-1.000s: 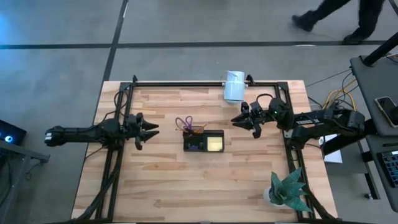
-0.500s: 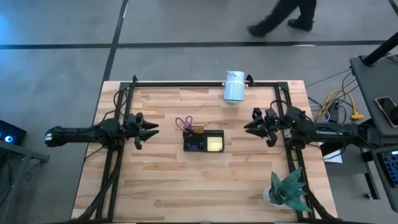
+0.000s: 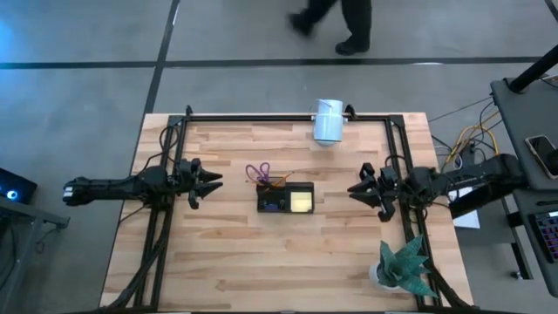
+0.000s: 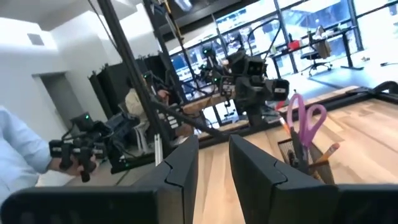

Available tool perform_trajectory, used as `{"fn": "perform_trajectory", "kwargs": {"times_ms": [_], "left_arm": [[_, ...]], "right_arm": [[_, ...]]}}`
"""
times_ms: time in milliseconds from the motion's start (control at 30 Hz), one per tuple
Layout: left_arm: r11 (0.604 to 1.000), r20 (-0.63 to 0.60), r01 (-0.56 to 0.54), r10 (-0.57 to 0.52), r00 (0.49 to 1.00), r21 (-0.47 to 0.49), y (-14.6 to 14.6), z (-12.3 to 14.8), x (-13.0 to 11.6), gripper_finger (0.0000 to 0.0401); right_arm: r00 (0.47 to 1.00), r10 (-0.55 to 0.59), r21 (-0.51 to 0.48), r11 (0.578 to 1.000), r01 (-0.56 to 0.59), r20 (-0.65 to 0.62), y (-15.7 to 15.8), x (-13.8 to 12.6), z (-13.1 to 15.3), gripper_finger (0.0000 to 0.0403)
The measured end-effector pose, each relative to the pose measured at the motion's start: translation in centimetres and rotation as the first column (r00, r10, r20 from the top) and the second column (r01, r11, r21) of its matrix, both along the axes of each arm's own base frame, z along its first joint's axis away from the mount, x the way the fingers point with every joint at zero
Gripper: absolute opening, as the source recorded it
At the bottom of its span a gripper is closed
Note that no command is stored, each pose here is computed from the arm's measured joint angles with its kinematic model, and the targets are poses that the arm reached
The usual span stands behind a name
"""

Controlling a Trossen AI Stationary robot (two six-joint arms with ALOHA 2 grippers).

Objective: Pick and place office supplies into organizer
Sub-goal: Return to Home Position

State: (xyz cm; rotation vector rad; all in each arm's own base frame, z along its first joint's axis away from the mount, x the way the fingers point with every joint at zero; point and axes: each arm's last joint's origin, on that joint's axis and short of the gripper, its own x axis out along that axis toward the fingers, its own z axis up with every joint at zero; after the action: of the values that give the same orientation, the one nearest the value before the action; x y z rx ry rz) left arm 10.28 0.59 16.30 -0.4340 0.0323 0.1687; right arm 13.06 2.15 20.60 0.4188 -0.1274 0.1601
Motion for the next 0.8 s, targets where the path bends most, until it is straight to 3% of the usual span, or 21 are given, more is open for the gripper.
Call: {"fn": "perform_trajectory", "kwargs": {"times_ms": [367, 467, 800], "left_arm": [[1.000, 0.001, 0.002, -0.002, 1.000, -0.002, 0.0, 0.0, 0.0, 0.0150], [1.000, 0.005, 0.001, -0.001, 1.000, -0.024, 0.0, 0.0, 0.0, 0.0150], [1.000, 0.002, -0.004, 0.004, 1.000, -0.026, 0.0, 0.0, 0.0, 0.0150]], "right_arm": [[0.999, 0.049, 0.008, 0.999, -0.049, -0.003, -1.4, -0.6, -1.3, 0.0081], [0.998, 0.051, 0.008, 0.999, -0.051, 0.046, -1.4, -1.1, -1.8, 0.0079], [1.000, 0.008, -0.019, 1.000, -0.007, 0.025, -1.6, -2.6, -2.1, 0.0079]]}}
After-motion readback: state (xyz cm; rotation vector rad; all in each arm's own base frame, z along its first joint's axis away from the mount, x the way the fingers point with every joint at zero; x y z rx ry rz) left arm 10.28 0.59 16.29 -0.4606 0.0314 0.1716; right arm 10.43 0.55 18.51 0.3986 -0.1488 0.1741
